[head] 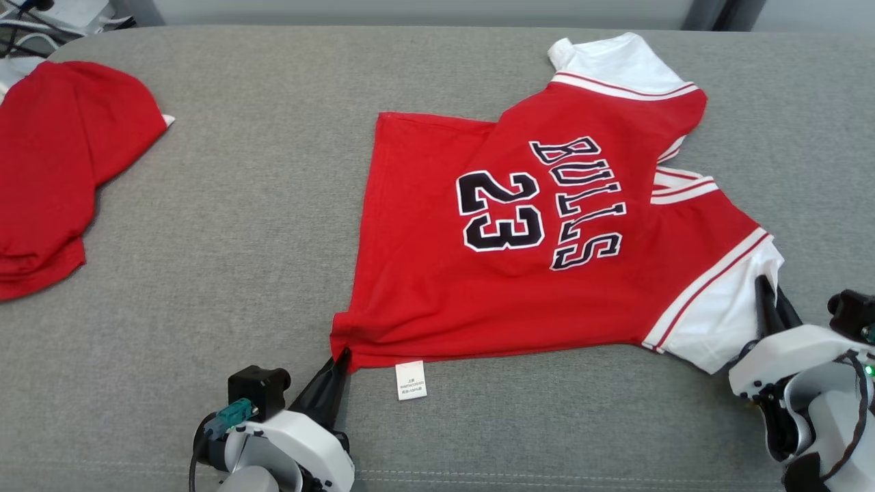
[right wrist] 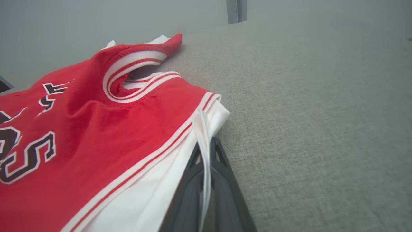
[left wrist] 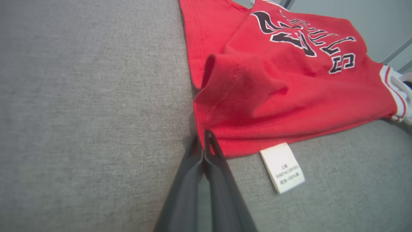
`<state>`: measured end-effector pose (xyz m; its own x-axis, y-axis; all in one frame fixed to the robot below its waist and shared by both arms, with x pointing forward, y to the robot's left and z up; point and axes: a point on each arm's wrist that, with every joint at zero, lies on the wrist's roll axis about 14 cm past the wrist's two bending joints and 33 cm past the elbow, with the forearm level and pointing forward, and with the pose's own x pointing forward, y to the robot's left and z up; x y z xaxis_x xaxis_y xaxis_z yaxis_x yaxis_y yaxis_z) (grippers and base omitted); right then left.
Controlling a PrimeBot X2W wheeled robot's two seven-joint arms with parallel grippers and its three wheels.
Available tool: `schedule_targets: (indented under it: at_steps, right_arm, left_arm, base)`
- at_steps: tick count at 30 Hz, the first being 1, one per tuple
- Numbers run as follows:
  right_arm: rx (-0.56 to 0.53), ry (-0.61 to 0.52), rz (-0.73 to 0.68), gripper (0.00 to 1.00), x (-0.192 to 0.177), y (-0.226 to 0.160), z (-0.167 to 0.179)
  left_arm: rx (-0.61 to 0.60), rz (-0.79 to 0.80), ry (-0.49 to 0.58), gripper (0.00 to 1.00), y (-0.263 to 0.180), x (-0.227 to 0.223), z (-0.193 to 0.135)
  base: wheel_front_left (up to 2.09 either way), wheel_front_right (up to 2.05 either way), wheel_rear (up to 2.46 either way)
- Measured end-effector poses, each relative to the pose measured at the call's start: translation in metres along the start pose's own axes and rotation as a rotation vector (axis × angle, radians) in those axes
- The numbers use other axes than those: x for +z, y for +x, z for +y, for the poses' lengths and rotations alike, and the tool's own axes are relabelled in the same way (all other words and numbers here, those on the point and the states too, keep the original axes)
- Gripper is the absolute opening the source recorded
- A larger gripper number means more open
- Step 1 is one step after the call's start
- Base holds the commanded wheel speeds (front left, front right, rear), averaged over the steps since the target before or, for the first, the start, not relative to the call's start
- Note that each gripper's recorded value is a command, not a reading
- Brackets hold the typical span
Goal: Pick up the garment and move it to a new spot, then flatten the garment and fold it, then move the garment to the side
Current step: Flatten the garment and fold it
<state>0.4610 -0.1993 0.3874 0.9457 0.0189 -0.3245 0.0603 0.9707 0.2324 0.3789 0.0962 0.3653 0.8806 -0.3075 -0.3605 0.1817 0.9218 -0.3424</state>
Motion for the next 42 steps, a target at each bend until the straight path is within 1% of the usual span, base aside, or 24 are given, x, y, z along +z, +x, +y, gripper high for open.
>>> schedule_targets:
  at_steps: [1,2,5,6,7,10,16,17,19,25,26,28,29,30,32,33,34,35,36,42]
  right_arm:
    - [-0.015,0.01,0.002,0.82,-0.003,-0.007,-0.005]
    - [-0.031,0.023,0.002,1.0,-0.005,-0.013,-0.011]
    - [-0.089,0.057,-0.005,1.0,-0.009,-0.03,-0.032]
    - [-0.131,0.069,-0.003,1.0,-0.013,-0.041,-0.048]
    - [-0.149,0.072,0.0,1.0,-0.015,-0.045,-0.054]
    - [-0.174,0.074,0.004,1.0,-0.019,-0.054,-0.064]
    - [-0.137,0.063,-0.034,1.0,-0.007,-0.046,-0.053]
    - [-0.113,0.061,-0.038,1.0,-0.005,-0.04,-0.043]
    - [-0.094,0.059,-0.039,1.0,-0.003,-0.034,-0.036]
    - [-0.074,0.056,-0.008,1.0,-0.01,-0.021,-0.027]
    - [-0.074,0.056,0.002,0.95,-0.013,-0.02,-0.026]
    - [-0.076,0.057,0.023,0.71,-0.02,-0.02,-0.026]
    - [-0.079,0.058,0.034,0.61,-0.023,-0.02,-0.027]
    - [-0.082,0.059,0.044,0.47,-0.026,-0.019,-0.027]
    - [-0.083,0.058,0.046,0.44,-0.027,-0.019,-0.027]
    - [-0.083,0.057,0.045,0.4,-0.026,-0.017,-0.028]
    - [-0.083,0.057,0.044,0.31,-0.025,-0.016,-0.028]
    - [-0.083,0.058,0.041,0.13,-0.024,-0.015,-0.028]
    - [-0.084,0.061,0.036,0.0,-0.022,-0.014,-0.028]
    - [-0.111,0.086,-0.043,0.0,0.001,-0.015,-0.038]
  left_arm:
    - [-0.005,-0.001,0.0,0.0,0.002,0.001,-0.002]
    - [-0.011,0.0,0.005,0.0,0.003,0.001,-0.003]
    - [-0.026,0.006,0.014,0.0,0.008,0.001,-0.008]
    - [-0.037,0.01,0.022,0.0,0.01,0.0,-0.011]
    - [-0.042,0.014,0.028,0.0,0.011,-0.001,-0.012]
    - [-0.046,0.019,0.038,0.0,0.012,-0.002,-0.014]
    - [-0.044,0.024,0.039,0.0,0.013,-0.004,-0.013]
    - [-0.042,0.025,0.04,0.0,0.013,-0.005,-0.012]
    - [-0.037,0.026,0.038,0.0,0.012,-0.005,-0.011]
    - [-0.018,0.027,0.028,0.0,0.008,-0.007,-0.005]
    - [-0.015,0.027,0.027,0.0,0.008,-0.007,-0.004]
    - [-0.012,0.028,0.026,0.0,0.007,-0.008,-0.003]
    - [-0.011,0.028,0.026,0.0,0.007,-0.008,-0.002]
    - [-0.01,0.027,0.026,0.0,0.007,-0.008,-0.002]
    - [-0.009,0.025,0.025,0.0,0.008,-0.007,-0.001]
    - [-0.008,0.025,0.025,0.0,0.008,-0.007,-0.001]
    - [-0.007,0.024,0.027,0.0,0.009,-0.006,0.0]
    - [-0.007,0.023,0.028,0.0,0.009,-0.005,0.001]
    - [-0.008,0.022,0.03,0.0,0.01,-0.005,0.001]
    - [-0.014,0.021,0.036,0.0,0.011,-0.003,0.0]
  base:
    - [0.0,0.0,0.0]
    - [0.0,0.0,0.0]
    - [0.0,0.0,0.0]
    - [0.0,0.0,0.0]
    - [0.0,0.0,0.0]
    - [0.0,0.0,0.0]
    - [0.0,0.0,0.0]
    - [0.0,0.0,0.0]
    - [0.0,0.0,0.0]
    - [0.0,0.0,0.0]
    - [0.0,0.0,0.0]
    - [0.0,0.0,0.0]
    - [0.0,0.0,0.0]
    - [0.0,0.0,0.0]
    - [0.0,0.0,0.0]
    - [0.0,0.0,0.0]
    - [0.0,0.0,0.0]
    - [0.0,0.0,0.0]
    - [0.0,0.0,0.0]
    - [0.0,0.0,0.0]
